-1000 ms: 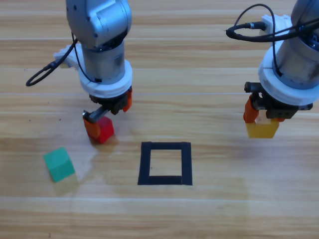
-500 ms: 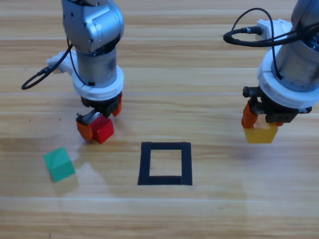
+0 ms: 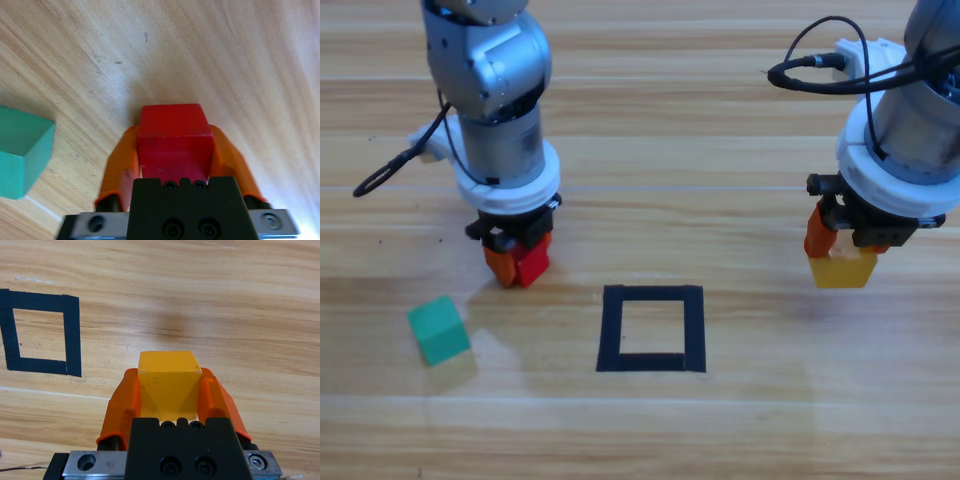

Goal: Stack the blocks in the rectangular block: red at the bottom, yellow in the middle, green on top

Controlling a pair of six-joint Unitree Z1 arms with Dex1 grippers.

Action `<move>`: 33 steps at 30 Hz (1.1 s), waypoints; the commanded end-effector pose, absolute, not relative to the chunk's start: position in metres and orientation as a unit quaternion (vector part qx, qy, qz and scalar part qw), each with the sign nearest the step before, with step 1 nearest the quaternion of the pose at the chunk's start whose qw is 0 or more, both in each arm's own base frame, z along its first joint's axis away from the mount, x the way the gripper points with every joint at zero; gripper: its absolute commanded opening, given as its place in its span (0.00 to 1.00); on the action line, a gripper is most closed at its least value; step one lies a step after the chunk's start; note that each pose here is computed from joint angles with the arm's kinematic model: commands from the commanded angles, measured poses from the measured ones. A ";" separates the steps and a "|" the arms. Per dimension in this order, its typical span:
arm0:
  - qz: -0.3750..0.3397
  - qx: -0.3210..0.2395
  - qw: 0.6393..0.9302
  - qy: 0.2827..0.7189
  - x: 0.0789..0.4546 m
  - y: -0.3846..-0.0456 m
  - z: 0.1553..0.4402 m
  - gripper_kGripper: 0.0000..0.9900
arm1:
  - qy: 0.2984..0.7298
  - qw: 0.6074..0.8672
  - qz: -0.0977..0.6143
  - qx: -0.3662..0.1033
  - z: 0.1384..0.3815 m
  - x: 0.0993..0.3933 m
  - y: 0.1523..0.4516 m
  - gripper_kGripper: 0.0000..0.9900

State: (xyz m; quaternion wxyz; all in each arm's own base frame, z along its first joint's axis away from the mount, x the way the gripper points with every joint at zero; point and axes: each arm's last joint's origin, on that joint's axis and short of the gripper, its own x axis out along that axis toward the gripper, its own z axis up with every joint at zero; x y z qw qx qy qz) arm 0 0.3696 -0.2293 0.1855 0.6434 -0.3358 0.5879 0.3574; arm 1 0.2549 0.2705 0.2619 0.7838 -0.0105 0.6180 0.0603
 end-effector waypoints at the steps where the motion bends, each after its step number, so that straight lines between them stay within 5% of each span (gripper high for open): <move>1: 0.292 -0.267 0.680 0.617 0.352 -0.222 0.200 0.02 | 0.625 0.777 0.068 -0.030 0.256 0.248 0.278 0.00; 9: 0.094 -0.114 0.757 0.637 0.354 -0.253 0.233 0.03 | 0.624 0.778 0.066 -0.032 0.255 0.247 0.278 0.00; 19: -0.013 0.079 0.722 0.687 0.318 -0.307 0.181 0.04 | 0.622 0.780 0.068 -0.030 0.259 0.245 0.276 0.00; 26: -0.053 0.108 0.715 0.689 0.304 -0.326 0.177 0.04 | 0.622 0.779 0.068 -0.031 0.259 0.245 0.274 0.00; 33: -0.026 0.039 0.740 0.671 0.298 -0.326 0.207 0.04 | 0.622 0.779 0.067 -0.031 0.259 0.244 0.274 0.00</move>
